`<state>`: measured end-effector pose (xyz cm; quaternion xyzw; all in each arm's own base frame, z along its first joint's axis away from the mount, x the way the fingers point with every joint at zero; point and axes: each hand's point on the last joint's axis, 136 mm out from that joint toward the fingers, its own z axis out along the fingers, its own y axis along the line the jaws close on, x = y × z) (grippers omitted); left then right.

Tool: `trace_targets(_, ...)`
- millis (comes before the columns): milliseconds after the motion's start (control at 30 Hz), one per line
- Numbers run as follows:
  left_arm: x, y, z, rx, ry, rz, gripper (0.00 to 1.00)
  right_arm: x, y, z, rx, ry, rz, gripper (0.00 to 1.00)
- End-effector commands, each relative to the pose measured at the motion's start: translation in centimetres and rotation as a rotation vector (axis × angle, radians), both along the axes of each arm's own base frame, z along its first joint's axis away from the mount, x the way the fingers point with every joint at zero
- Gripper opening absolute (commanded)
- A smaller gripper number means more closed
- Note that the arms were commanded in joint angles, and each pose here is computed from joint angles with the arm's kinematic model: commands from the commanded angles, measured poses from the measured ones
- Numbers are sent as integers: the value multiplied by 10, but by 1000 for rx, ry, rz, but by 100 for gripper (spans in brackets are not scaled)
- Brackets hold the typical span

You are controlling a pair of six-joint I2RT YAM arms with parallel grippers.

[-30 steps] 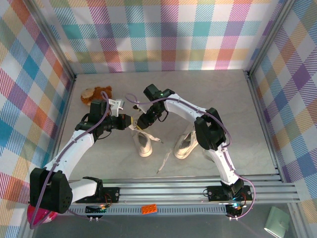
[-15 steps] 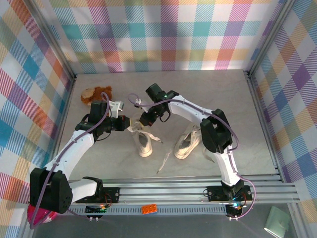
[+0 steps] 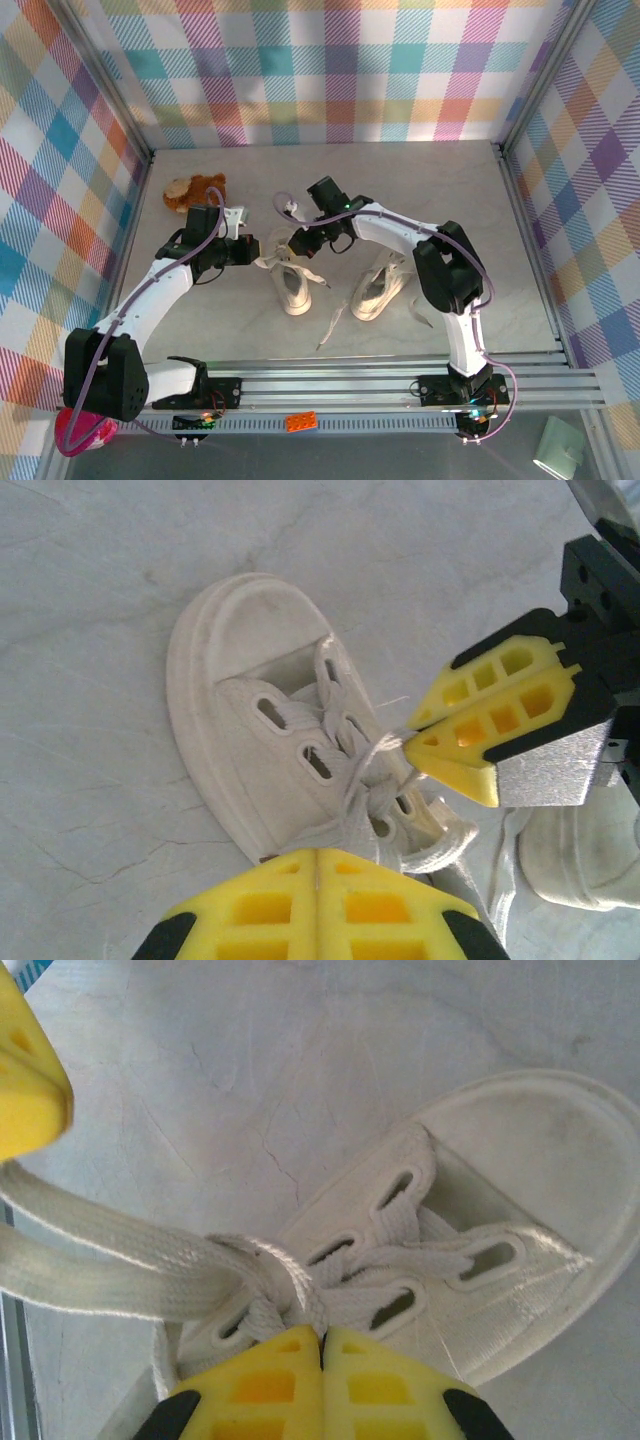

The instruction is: Tie the shoes

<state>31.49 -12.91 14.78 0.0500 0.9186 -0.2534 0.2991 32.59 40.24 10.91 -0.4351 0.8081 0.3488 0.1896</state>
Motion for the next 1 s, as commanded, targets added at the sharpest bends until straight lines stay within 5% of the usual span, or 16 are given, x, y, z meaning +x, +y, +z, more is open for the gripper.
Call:
trace_targets(0,2,13,0,46,-20,36,7,-3,4,33,124,-35,37,0)
trace_targets(200,5,21,30,101,-164,33,45,-10,3,38,189,-41,92,0)
trace_targets(400,-7,-7,66,113,-438,-258,58,-14,3,39,236,-21,149,0)
trace_targets(567,-22,-29,49,197,-504,-550,59,-16,1,39,254,-13,176,0)
trace_targets(967,0,-71,-2,236,-494,-764,62,-13,-3,32,265,14,183,0)
